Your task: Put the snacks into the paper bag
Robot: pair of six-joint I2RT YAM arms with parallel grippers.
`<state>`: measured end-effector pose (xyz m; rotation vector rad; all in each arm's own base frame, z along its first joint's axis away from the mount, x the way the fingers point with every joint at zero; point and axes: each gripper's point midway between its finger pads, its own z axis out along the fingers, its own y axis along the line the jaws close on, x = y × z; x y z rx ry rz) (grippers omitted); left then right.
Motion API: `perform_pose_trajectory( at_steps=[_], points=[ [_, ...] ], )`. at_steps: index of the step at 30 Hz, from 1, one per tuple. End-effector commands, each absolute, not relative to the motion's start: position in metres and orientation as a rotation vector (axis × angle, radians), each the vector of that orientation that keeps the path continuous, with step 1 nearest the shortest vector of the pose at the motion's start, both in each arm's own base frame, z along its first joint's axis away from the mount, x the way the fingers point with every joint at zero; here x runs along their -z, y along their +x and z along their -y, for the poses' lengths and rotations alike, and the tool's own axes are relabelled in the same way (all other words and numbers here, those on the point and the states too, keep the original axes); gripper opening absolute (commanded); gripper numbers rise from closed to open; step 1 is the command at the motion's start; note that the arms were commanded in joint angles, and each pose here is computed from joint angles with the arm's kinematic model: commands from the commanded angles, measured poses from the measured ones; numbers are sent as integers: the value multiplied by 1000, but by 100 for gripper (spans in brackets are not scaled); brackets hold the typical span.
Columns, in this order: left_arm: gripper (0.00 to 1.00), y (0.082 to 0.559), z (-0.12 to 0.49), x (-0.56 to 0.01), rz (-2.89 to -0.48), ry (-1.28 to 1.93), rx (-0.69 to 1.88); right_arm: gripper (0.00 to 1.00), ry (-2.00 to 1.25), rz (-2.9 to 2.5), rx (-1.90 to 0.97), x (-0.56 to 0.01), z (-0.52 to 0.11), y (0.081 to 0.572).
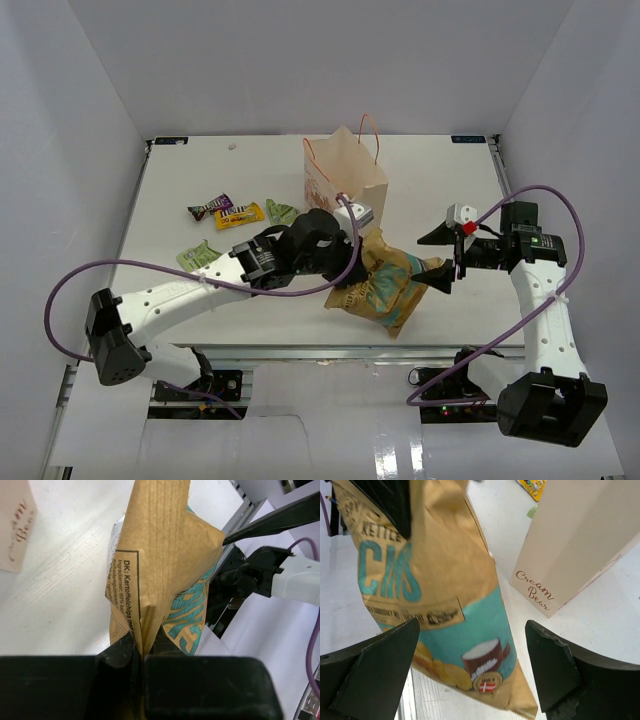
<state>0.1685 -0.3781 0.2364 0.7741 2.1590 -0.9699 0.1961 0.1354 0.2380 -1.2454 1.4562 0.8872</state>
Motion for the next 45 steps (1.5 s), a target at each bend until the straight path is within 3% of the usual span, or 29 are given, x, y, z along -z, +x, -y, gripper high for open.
perform_pose_trajectory(
  at_steps=[1, 7, 15, 24, 34, 45],
  points=[
    [0, 184, 357, -320, -1971, 629, 977, 91, -1201, -1437, -838, -264, -134, 218],
    [0, 206, 311, -412, -1749, 348, 953, 91, -1179, -1458, -593, -288, -114, 259],
    [0, 217, 285, -509, -1509, 205, 954, 91, -1090, -1476, -402, -312, -90, 295],
    [0, 246, 233, -573, -1368, -14, 726, 92, -912, -1537, -232, -316, -55, 323],
    [0, 273, 238, -568, -1394, -41, 558, 92, -871, -1602, -270, -290, -53, 321],
    [0, 300, 251, -522, -1497, -2, 353, 92, -844, -1639, -292, -277, -51, 319]
  ],
)
